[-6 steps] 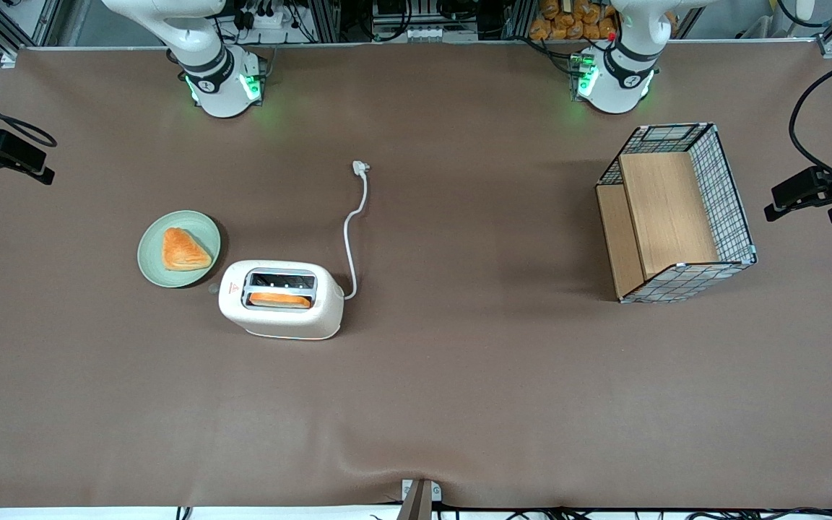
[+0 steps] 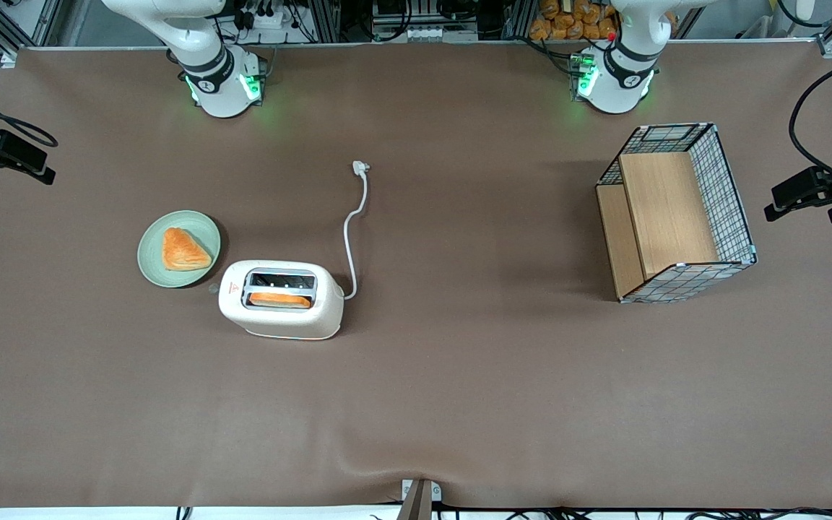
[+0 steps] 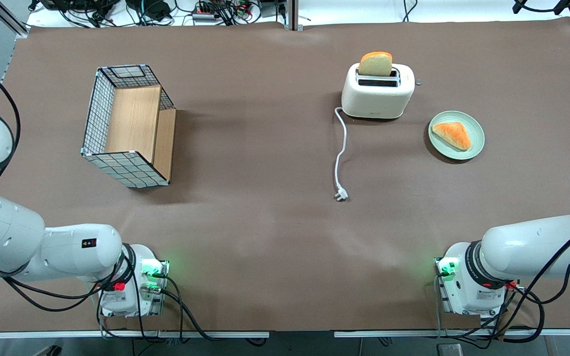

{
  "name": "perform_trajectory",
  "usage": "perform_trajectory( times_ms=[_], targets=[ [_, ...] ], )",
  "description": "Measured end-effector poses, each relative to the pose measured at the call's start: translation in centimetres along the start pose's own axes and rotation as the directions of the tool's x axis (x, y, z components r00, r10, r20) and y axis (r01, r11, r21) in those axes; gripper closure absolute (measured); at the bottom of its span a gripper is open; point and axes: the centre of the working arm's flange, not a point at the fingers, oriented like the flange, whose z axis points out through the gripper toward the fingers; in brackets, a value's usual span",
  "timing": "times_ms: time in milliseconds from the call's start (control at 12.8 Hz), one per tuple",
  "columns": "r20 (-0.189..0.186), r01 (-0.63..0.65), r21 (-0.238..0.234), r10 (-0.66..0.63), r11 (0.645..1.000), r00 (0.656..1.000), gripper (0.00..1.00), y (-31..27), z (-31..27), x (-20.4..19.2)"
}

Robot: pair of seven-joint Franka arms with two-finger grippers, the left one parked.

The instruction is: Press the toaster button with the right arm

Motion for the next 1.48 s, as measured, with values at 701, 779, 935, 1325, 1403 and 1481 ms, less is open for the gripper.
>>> perform_trajectory(
  times_ms=[701, 779, 935, 1325, 1403, 1481],
  targets=[
    [0.032, 0.002, 0.015, -0.002, 1.0, 0.999, 0.0, -0.2, 0.9, 0.3],
    [0.046, 0.002, 0.024, -0.003, 1.0, 0.999, 0.0, -0.4, 1.5, 0.5],
    [0.076, 0.003, 0.038, -0.006, 0.999, 0.997, 0.0, -0.6, 3.0, 1.4],
    [0.113, 0.016, 0.092, -0.026, 0.996, 0.993, 0.0, -2.1, 4.8, 2.2],
    [0.117, 0.018, 0.1, -0.029, 0.995, 0.993, 0.0, -2.3, 5.0, 2.3],
    [0.122, 0.023, 0.105, -0.035, 0.994, 0.992, 0.0, -2.7, 5.2, 2.4]
  ],
)
